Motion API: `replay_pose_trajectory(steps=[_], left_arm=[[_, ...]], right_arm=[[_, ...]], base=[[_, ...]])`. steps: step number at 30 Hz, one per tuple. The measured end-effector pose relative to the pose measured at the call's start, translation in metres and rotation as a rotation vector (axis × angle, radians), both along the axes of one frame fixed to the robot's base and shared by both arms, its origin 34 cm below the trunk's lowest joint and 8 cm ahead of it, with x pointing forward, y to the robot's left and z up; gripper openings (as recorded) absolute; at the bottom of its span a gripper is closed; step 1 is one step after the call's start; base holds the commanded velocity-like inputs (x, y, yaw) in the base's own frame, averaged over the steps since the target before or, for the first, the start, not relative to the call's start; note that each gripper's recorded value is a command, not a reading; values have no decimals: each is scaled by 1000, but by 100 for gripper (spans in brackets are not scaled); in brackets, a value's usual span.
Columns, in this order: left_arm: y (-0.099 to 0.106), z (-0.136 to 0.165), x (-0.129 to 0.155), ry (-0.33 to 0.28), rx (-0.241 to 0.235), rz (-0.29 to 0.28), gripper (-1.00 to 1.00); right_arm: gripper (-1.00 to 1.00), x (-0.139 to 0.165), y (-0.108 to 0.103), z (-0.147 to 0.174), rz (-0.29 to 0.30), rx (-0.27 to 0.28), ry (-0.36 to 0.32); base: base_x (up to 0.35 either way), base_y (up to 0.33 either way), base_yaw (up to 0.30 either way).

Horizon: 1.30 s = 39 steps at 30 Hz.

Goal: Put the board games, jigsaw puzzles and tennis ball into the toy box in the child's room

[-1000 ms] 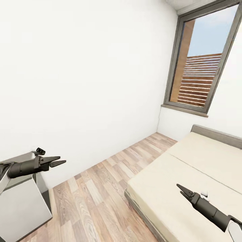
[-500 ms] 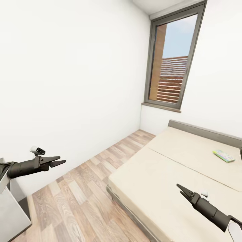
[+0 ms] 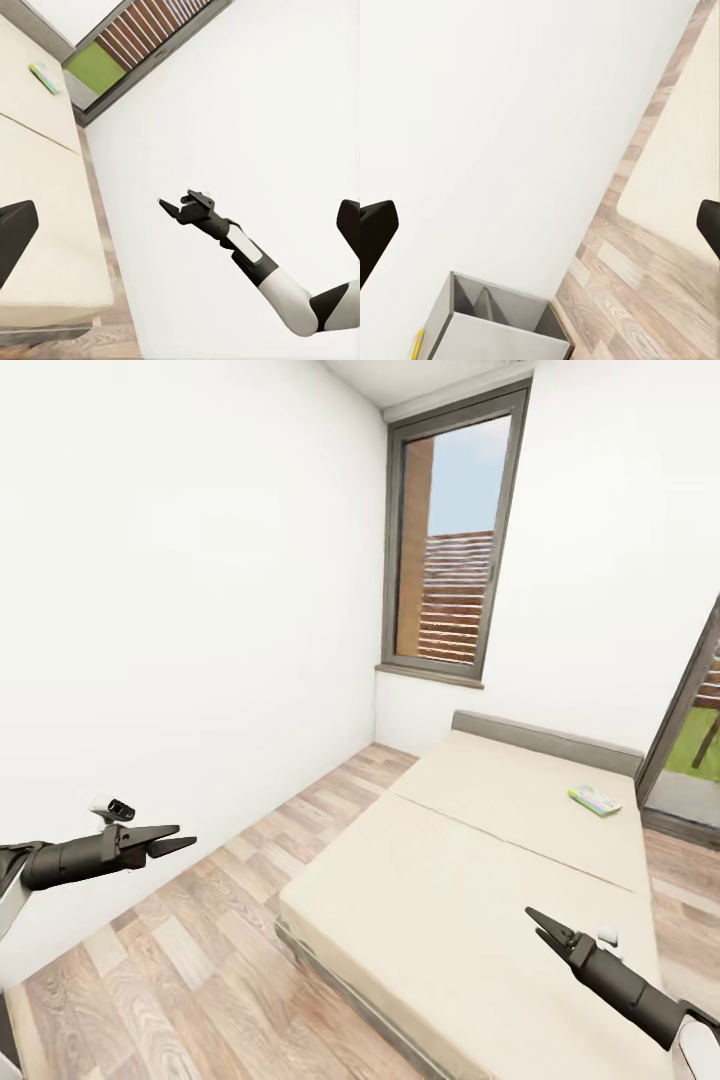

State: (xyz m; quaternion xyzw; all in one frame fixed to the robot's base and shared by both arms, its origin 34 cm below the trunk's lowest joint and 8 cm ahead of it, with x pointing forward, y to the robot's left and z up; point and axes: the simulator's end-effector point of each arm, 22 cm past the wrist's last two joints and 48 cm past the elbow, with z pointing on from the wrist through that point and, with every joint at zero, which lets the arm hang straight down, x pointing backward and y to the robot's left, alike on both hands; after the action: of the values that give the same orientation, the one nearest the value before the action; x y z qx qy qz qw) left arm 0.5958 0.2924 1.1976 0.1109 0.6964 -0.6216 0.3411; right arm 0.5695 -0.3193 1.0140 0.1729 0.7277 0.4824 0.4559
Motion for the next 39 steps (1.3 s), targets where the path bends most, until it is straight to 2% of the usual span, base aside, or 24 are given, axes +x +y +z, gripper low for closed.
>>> replay_pose_trajectory(steps=[26,39], left_arm=[[-1,7,-3,-15,-2,-2,100],[-3,11,-4,-48,3,-4,100]], right_arm=[[100,0,0,7,-1,2,-15],[100,0,-3,11,-6,1,-24]], base=[[0,0,-280],[-8,-25,-279]])
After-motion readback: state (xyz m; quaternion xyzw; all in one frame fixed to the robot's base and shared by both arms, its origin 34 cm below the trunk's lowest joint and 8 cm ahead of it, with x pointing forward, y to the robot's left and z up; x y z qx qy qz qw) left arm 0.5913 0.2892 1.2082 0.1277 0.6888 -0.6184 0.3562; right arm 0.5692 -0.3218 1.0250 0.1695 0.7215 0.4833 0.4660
